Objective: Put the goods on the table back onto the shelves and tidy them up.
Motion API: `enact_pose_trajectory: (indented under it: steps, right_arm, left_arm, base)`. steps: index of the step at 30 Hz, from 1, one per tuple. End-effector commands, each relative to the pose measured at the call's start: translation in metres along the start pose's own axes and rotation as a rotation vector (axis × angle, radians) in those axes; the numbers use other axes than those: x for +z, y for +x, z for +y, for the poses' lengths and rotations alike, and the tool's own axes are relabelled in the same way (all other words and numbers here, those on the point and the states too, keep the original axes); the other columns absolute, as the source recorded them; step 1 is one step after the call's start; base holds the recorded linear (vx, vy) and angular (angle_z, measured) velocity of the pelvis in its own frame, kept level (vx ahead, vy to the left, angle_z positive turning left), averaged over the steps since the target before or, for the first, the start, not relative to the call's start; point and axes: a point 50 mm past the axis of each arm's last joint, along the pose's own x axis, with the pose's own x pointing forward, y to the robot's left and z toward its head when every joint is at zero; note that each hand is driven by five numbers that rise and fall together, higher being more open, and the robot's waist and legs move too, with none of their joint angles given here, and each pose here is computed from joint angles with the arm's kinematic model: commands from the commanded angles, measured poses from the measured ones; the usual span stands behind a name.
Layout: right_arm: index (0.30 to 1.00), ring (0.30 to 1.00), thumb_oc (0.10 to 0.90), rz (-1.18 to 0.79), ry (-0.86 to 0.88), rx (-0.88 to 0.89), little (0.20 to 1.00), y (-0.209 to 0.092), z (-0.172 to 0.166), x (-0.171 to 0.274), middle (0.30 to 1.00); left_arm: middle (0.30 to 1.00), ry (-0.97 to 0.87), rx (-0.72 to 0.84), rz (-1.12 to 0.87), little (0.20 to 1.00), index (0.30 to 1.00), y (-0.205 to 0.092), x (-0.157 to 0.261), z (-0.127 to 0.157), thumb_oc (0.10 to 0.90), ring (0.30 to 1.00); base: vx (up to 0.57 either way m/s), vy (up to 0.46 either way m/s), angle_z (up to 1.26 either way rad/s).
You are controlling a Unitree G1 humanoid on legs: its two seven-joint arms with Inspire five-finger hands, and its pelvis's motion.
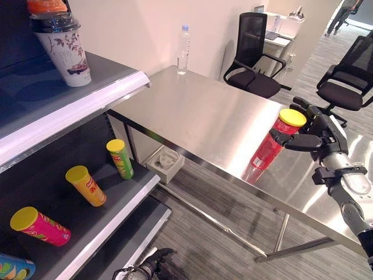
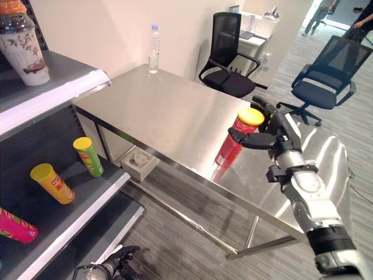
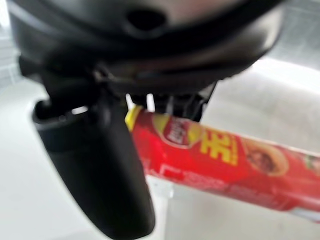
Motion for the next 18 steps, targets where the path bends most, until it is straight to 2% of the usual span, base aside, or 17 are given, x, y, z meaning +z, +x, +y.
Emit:
enact_pose_trajectory:
  steps: [1, 2, 3, 4, 5, 18]
  right_arm:
    - [0.900, 0.900, 0.800, -0.306, 0.033, -0.065, 0.900, 0.0278, -0.0144, 0.0776, 0.900]
    - [0.900, 0.900, 0.800, -0.302, 0.034, -0.064, 0.900, 0.0285, -0.0138, 0.0768, 0.900]
    - [0.625, 0.625, 0.616, -0.298, 0.034, -0.065, 0.625, 0.0292, -0.0139, 0.0763, 0.625]
    - [0.538, 0.538, 0.558, -0.298, 0.034, -0.065, 0.538, 0.0293, -0.0139, 0.0763, 0.538]
    - [0.300, 0.300, 0.400, -0.296, 0.036, -0.066, 0.300, 0.0301, -0.0135, 0.0760, 0.300]
    - [0.300, 0.300, 0.400, -0.314, 0.030, -0.113, 0.300, 0.0296, -0.0176, 0.0758, 0.300]
  left_arm:
    - [0.900, 0.052, -0.109, 0.080, 0.900, 0.900, -0.0028, -0.0160, -0.0284, 0.800, 0.900]
    - [0.900, 0.051, -0.109, 0.080, 0.900, 0.900, -0.0029, -0.0161, -0.0287, 0.800, 0.900]
    - [0.900, 0.047, -0.107, 0.081, 0.900, 0.900, -0.0030, -0.0163, -0.0283, 0.800, 0.900]
    - [0.900, 0.047, -0.107, 0.081, 0.900, 0.900, -0.0030, -0.0163, -0.0283, 0.800, 0.900]
    - [0.900, 0.046, -0.106, 0.082, 0.900, 0.900, -0.0030, -0.0165, -0.0284, 0.800, 0.900]
    - [0.900, 0.043, -0.092, 0.090, 0.900, 0.900, -0.0032, -0.0183, -0.0267, 0.800, 0.900]
  base:
    - [0.00, 0.000, 0.00]
    - [0.00, 0.000, 0.00]
    - [0.00, -0.003, 0.04]
    - [0.00, -0.005, 0.07]
    - [0.00, -0.002, 0.10]
    - [0.00, 0.000, 0.01]
